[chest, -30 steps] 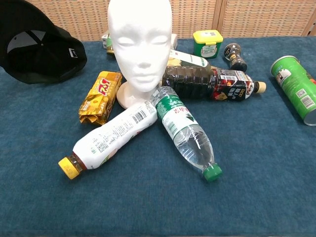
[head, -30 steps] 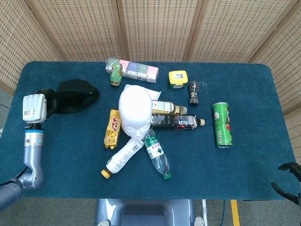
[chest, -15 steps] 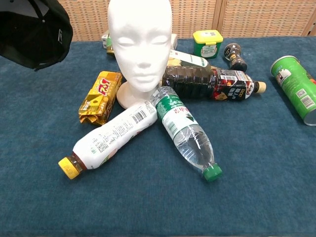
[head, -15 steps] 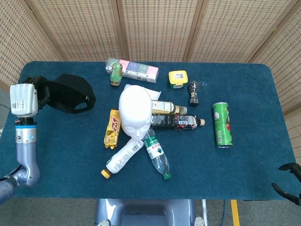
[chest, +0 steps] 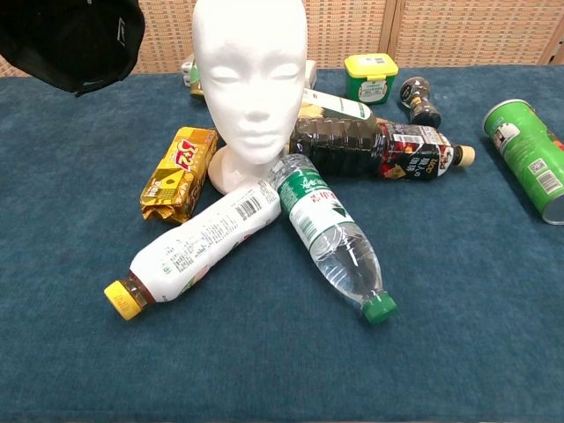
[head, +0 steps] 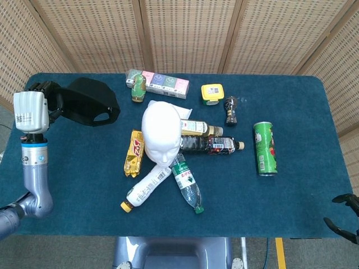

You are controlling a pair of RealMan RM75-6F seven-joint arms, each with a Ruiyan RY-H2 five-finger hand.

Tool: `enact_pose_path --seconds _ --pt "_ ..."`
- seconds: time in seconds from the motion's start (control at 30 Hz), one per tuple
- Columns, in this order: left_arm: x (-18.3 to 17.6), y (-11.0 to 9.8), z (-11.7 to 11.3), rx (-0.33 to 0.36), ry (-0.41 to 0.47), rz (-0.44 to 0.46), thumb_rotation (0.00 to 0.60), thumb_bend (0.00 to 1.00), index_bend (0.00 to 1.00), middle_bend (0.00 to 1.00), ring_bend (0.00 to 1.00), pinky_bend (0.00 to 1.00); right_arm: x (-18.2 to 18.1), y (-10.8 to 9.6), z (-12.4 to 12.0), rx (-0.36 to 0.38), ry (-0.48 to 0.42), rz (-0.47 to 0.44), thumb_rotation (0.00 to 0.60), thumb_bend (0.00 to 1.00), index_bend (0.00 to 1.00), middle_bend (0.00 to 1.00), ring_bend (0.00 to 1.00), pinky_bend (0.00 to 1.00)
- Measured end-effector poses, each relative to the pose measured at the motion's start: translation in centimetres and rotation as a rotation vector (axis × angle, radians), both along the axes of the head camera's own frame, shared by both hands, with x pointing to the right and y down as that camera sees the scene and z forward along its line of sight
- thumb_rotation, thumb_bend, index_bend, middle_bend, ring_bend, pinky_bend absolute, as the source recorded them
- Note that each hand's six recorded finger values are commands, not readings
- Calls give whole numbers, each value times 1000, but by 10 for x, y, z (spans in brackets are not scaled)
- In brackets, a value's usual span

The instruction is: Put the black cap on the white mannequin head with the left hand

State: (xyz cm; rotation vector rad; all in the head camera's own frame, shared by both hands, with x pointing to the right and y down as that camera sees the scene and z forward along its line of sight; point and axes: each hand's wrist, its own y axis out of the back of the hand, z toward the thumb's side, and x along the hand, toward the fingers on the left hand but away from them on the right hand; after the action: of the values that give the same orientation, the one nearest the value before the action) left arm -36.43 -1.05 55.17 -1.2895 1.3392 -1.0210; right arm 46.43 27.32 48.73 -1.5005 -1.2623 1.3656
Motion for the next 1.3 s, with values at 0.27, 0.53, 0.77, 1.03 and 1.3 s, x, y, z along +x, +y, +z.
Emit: enact_pose_path --seconds 0.27,0.53,0.77,1.03,1.3 --pt "33 -20 -6 76 56 45 600 524 769 564 509 780 1 1 -1 -1 4 5 600 116 452 465 480 503" --pt "79 -43 -11 129 114 107 600 520 769 564 509 770 5 4 -3 -1 12 20 600 116 452 465 480 503" --pt "115 -61 -15 164 128 156 600 517 769 564 509 762 7 5 -3 -6 17 27 600 117 451 465 480 504" --pt "161 -79 -21 209 148 204 600 514 769 564 509 749 11 7 -2 -19 20 42 600 117 452 465 480 505" --pt "193 -68 -16 201 236 260 600 502 769 564 509 745 13 8 -4 -17 23 51 600 116 452 465 480 506"
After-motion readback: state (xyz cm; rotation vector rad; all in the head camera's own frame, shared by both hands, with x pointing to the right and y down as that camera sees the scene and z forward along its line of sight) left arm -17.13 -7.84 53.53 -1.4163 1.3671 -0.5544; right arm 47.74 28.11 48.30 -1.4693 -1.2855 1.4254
